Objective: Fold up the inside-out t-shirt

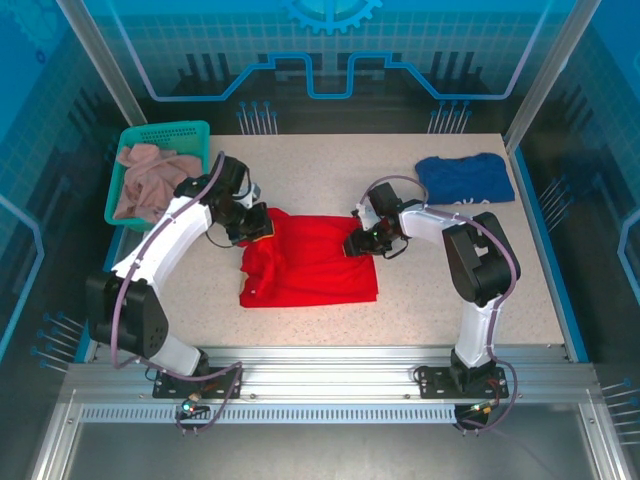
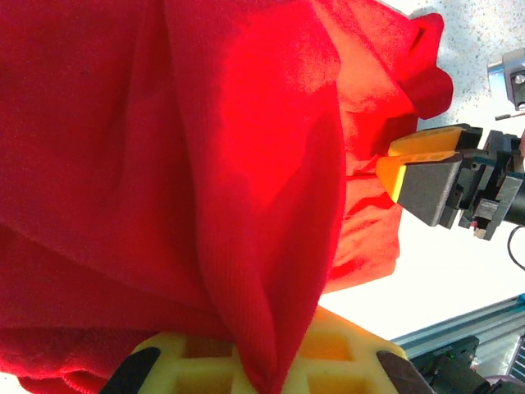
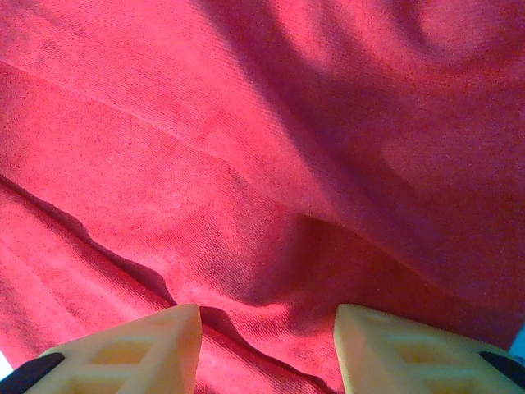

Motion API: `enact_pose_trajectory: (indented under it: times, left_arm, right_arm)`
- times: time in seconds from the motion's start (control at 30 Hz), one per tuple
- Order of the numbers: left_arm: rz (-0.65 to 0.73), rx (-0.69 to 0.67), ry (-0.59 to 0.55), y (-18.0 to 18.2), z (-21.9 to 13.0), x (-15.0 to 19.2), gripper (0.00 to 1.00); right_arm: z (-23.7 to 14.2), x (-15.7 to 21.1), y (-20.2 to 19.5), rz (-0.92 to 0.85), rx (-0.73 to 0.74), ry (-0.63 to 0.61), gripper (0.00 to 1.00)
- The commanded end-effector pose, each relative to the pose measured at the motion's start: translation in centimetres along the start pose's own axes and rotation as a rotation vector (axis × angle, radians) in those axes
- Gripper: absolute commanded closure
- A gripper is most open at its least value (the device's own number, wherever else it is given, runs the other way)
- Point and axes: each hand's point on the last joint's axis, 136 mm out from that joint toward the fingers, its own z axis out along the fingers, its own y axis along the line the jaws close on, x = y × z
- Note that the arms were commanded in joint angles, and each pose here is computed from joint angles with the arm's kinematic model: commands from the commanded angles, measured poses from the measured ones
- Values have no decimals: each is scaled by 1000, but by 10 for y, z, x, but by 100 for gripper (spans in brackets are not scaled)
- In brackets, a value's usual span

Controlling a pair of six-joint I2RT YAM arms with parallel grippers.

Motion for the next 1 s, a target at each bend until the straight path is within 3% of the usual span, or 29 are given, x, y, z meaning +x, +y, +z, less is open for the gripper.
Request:
enact_pose_trajectory:
  times: [0.0, 0.3, 0.47, 0.57, 0.63, 0.73, 0.87, 0.97]
  left_arm:
    - [-16, 40, 10, -9, 5, 2, 100]
    - [-18, 46, 37, -17, 28, 6, 100]
    - [-42, 63, 45, -31, 58, 8, 93]
    - [-67, 107, 44, -51, 85, 10, 75]
    - [-79, 151, 45, -75, 110, 13, 56]
    - [-59, 199, 77, -117, 144, 23, 43]
    - [13, 285, 141, -178, 172, 38, 37]
    - [107, 335, 151, -203, 166, 43, 37]
  right_arm:
    - [9, 7, -6, 1, 18, 32, 52]
    - [5, 6, -3, -1, 15, 28, 51]
    - [-23, -4, 9, -5, -6, -45, 46]
    - [-50, -7, 10, 13, 0, -114, 44]
    - [-68, -3, 5, 34, 23, -154, 44]
    - [-90, 8, -10, 85, 73, -212, 44]
    - [-119, 26, -38, 174, 153, -292, 43]
    - [-139, 31, -51, 207, 203, -354, 41]
